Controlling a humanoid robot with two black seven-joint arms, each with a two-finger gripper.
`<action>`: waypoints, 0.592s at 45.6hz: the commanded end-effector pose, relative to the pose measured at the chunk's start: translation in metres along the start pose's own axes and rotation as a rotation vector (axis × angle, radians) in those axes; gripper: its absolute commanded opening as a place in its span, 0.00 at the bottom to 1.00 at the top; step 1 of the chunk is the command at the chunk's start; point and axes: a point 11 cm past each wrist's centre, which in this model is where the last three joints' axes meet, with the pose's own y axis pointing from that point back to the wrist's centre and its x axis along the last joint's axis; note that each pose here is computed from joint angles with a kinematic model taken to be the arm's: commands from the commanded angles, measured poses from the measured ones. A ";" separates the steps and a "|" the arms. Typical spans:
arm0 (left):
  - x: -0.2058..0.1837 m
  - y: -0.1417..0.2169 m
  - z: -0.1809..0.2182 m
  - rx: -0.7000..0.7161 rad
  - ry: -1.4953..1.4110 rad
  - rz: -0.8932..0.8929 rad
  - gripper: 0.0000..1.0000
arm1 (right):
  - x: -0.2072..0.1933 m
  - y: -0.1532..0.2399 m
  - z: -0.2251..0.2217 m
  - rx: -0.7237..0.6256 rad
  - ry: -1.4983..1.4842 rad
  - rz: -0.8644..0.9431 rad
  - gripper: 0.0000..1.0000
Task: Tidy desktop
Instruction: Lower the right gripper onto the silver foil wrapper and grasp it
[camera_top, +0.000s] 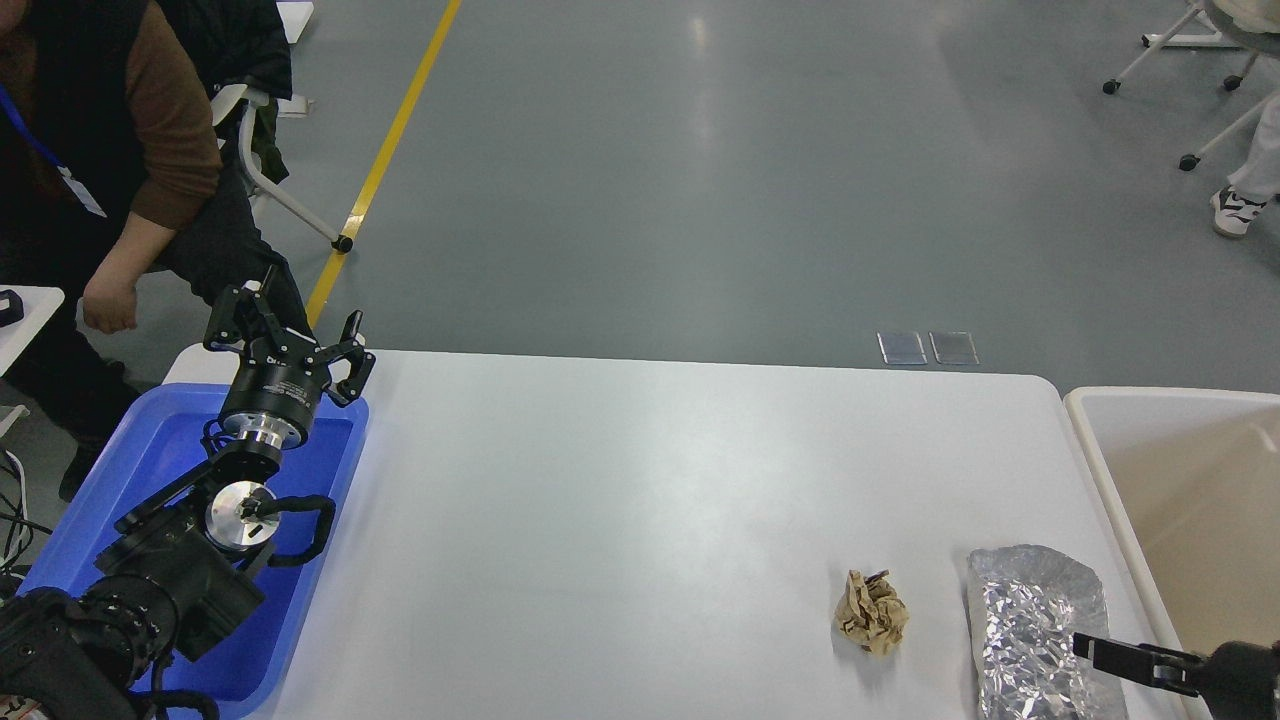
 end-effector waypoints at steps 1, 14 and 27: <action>0.000 0.000 0.000 0.000 0.000 -0.001 1.00 | -0.012 -0.005 0.004 -0.015 0.015 -0.001 0.82; 0.000 0.000 0.000 0.000 0.000 -0.001 1.00 | -0.028 -0.012 0.000 -0.007 0.062 0.003 0.58; 0.000 0.000 0.000 0.000 0.000 0.000 1.00 | -0.028 -0.011 0.005 -0.021 0.065 -0.001 0.00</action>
